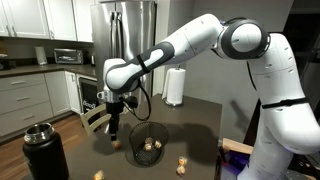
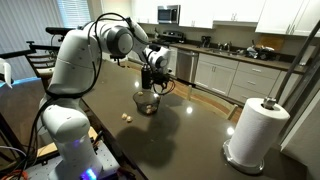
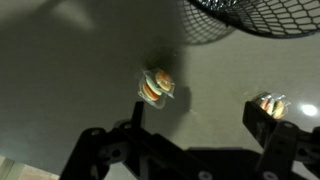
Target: Place one burger inside the black basket
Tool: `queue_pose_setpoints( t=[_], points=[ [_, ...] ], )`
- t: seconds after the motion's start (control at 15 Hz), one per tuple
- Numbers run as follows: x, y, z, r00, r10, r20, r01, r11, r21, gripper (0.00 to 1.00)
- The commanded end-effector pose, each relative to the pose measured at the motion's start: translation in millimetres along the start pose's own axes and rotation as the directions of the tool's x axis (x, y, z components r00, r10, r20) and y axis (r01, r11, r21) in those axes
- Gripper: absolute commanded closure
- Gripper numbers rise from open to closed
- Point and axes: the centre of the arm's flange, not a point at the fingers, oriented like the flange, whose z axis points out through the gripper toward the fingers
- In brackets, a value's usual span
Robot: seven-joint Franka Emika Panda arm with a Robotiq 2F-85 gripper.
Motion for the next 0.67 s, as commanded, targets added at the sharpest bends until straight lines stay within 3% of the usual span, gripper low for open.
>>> queue_pose_setpoints(
  t=[0.0,0.6],
  points=[
    [11.1,12.8,13.0,1.000,-0.006,-0.014,0.007,1.000,0.022,0.00],
    [14.3,22.2,35.4,0.999,-0.047,0.022,0.047,0.999,0.016,0.00]
  ],
)
